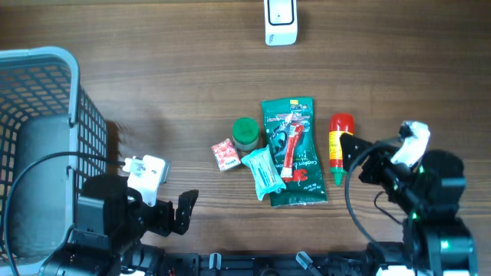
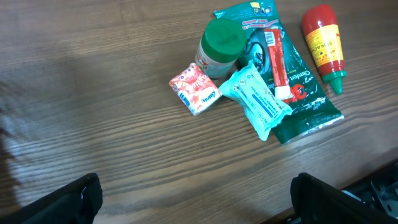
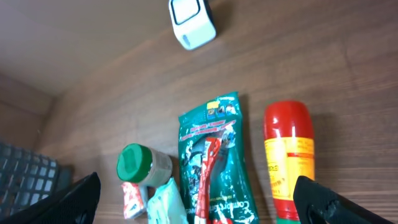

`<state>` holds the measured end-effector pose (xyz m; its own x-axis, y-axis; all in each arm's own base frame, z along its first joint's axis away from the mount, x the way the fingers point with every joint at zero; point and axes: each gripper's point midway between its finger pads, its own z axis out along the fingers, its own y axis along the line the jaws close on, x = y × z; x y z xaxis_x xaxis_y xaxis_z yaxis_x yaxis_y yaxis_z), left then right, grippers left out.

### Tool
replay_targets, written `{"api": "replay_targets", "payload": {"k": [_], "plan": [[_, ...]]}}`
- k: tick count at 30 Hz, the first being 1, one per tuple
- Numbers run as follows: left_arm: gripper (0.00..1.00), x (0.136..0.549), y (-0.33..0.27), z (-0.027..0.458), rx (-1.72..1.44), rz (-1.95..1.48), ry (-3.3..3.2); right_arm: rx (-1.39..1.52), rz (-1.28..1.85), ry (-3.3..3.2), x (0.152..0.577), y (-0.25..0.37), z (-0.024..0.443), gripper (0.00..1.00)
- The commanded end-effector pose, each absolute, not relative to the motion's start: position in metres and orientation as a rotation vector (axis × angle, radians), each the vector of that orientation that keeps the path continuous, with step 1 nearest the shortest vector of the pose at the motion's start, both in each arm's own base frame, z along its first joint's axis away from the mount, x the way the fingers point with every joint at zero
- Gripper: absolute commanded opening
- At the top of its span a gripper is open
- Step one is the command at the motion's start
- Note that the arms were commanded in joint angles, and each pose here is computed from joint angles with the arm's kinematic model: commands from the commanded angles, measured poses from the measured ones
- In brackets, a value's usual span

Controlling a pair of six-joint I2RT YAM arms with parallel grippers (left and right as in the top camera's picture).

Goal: Scan the item barcode
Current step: 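Retract the left gripper and move the right gripper toward the red sauce bottle, then grasp the red sauce bottle with the right gripper and lift it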

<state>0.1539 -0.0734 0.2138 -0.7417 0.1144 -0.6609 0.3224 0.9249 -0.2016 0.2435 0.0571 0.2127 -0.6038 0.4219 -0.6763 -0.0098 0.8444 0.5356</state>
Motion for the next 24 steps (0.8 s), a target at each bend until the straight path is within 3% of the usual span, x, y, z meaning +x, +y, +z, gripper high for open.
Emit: {"api": "replay_targets", "payload": {"k": [1, 11, 15, 21, 22, 24], "plan": [[1.0, 0.154, -0.072, 0.215, 0.322, -0.385, 2.387, 0.259, 0.617, 2.196, 0.26, 0.059, 0.206, 1.0], [1.0, 0.154, -0.072, 0.215, 0.322, -0.385, 2.387, 0.372, 0.357, 2.712, 0.303, 0.054, 0.039, 1.0], [1.0, 0.154, -0.072, 0.215, 0.322, -0.385, 2.387, 0.44, 0.137, 2.752, 0.302, 0.039, 0.013, 0.95], [1.0, 0.154, -0.072, 0.215, 0.322, -0.385, 2.387, 0.458, 0.125, 2.78, 0.301, 0.039, 0.001, 0.59], [1.0, 0.154, -0.072, 0.215, 0.322, -0.385, 2.387, 0.466, 0.158, 2.783, 0.3, 0.043, 0.001, 0.48], [1.0, 0.154, -0.072, 0.215, 0.322, -0.385, 2.387, 0.404, 0.336, 2.82, 0.299, 0.066, 0.008, 0.4]]}}
